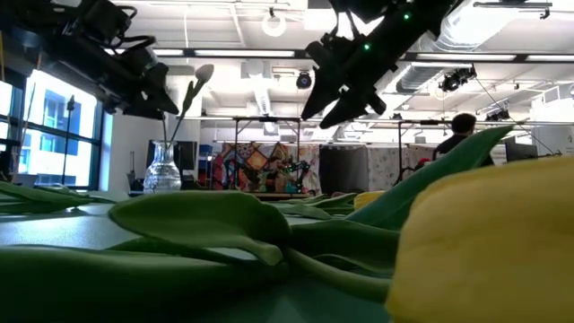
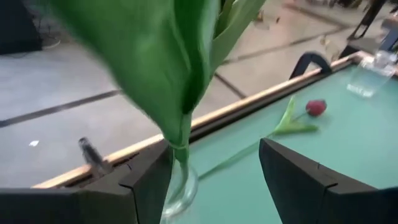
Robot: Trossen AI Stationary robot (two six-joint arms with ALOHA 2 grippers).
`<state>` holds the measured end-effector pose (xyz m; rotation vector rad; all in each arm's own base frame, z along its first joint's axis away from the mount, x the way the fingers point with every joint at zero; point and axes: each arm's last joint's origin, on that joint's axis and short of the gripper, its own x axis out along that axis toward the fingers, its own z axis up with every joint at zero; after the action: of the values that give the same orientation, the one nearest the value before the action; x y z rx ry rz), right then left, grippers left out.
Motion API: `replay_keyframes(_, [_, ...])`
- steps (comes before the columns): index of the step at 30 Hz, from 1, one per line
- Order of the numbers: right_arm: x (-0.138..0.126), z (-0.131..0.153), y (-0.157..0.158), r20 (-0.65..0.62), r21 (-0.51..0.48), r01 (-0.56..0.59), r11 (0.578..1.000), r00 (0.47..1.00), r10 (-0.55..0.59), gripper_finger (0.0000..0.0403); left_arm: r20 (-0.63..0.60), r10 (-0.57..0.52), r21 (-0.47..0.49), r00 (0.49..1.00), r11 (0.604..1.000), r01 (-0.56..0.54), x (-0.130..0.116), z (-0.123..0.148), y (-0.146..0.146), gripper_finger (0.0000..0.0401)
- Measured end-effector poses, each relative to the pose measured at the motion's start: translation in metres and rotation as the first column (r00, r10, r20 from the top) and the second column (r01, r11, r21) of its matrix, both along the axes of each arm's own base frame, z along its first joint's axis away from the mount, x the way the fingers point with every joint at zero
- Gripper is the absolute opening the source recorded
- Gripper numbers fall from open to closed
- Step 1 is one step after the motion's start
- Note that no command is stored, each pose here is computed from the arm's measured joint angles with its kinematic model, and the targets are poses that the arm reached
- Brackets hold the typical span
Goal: Sort flowers into vase by color
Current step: Put the white flower into the left transparent vase
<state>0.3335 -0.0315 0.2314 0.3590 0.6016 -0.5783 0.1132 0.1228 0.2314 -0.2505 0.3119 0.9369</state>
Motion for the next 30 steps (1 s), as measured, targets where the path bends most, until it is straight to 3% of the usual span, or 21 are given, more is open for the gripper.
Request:
replay_keyframes(8, [0.001, 0.000, 0.014, 0.010, 0.020, -0.028, 0.999, 1.000, 0.027, 0.0224, -0.020, 0.011, -0.042, 1.000, 0.999, -0.012, -0.006, 0.024, -0.006, 0.0229])
replay_keyframes(14, [0.001, 0.000, 0.019, 0.018, 0.036, -0.035, 0.999, 0.999, 0.034, 0.0224, -0.015, 0.038, -0.008, 0.999, 0.999, -0.038, -0.008, 0.053, -0.007, 0.0229])
replay_keyframes(21, [0.001, -0.001, 0.034, 0.012, 0.037, -0.082, 0.996, 0.997, 0.082, 0.0224, -0.101, 0.197, -0.003, 0.975, 0.980, -0.198, -0.016, 0.048, -0.002, 0.0229])
replay_keyframes(30, [-0.013, -0.013, 0.058, -0.148, 0.102, -0.105, 0.989, 0.982, 0.120, 0.0224, 0.022, 0.240, 0.090, 0.970, 0.966, -0.241, -0.031, 0.076, -0.011, 0.0229])
